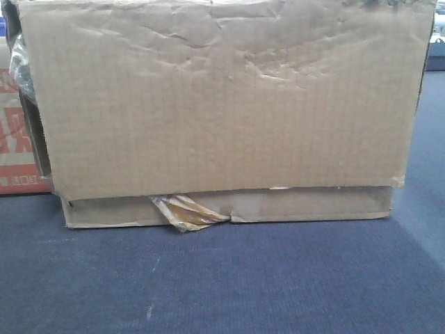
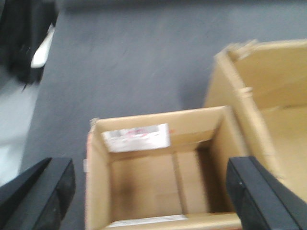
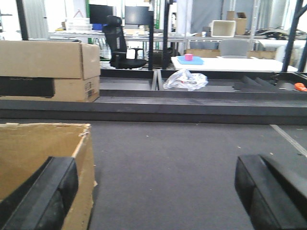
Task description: Stack two boxes on right shelf middle
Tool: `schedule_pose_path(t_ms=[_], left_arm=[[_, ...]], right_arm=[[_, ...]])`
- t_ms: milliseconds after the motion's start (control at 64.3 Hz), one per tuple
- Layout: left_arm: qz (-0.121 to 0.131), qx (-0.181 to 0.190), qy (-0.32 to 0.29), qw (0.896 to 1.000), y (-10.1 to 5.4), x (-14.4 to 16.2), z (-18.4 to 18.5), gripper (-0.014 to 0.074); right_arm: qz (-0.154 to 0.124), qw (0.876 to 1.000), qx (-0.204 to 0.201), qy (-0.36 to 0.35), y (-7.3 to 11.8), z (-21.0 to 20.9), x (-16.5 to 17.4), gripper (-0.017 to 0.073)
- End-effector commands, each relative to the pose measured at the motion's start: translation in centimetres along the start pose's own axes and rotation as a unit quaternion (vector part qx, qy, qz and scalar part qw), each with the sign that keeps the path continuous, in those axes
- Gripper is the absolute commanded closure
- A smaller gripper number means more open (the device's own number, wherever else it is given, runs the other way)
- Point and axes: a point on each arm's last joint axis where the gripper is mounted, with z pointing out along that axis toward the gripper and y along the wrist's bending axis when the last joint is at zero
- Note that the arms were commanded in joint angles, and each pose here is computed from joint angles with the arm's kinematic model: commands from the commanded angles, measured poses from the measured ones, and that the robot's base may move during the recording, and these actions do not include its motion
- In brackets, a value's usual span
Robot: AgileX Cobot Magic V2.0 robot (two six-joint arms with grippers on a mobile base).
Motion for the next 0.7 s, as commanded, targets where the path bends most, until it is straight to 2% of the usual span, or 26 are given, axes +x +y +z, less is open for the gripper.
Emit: schedule_pose_path(t_ms=[0, 62, 124, 202, 327, 482, 638, 685], left_arm=[[0.005, -0.016, 0.038, 0.999, 1.1, -0.8, 1.8, 0.0067], [0.005, -0.014, 0.061, 0.998, 2.0, -1.1, 3.3, 0.0068], [-0.006, -0.007, 0.092, 0.996, 3.3, -1.0, 5.4, 0.0068], [-0.015, -0.009, 0.130, 0.991, 5.2, -0.2, 8.1, 0.0068], [-0.023, -0.016, 0.182, 0.983, 7.4, 1.2, 11.9, 0.0068], [-0.021, -0.005, 0.230, 0.973, 8.1, 2.8, 15.8, 0.0068], [-0.025, 0.039, 0.245, 0.968, 7.5, 3.7, 18.6, 0.0068], [-0.027, 0.042, 0.252, 0.966, 7.4, 4.0, 19.2, 0.0068]], right_arm=[[-0.006, 1.000, -0.004, -0.013, 0.1, 0.0, -0.4, -0.0010], [-0.006, 1.000, -0.006, -0.012, 0.2, 0.0, -0.4, -0.0010], [-0.006, 1.000, -0.006, -0.012, 0.2, 0.0, -0.4, -0.0010], [-0.006, 1.000, -0.006, -0.012, 0.2, 0.0, -0.4, -0.0010], [-0.006, 1.000, -0.006, -0.012, 0.2, 0.0, -0.4, -0.0010], [-0.006, 1.000, -0.006, -0.012, 0.2, 0.0, -0.4, -0.0010], [-0.006, 1.000, -0.006, -0.012, 0.2, 0.0, -0.4, -0.0010], [-0.006, 1.000, -0.006, -0.012, 0.2, 0.0, -0.4, -0.0010]])
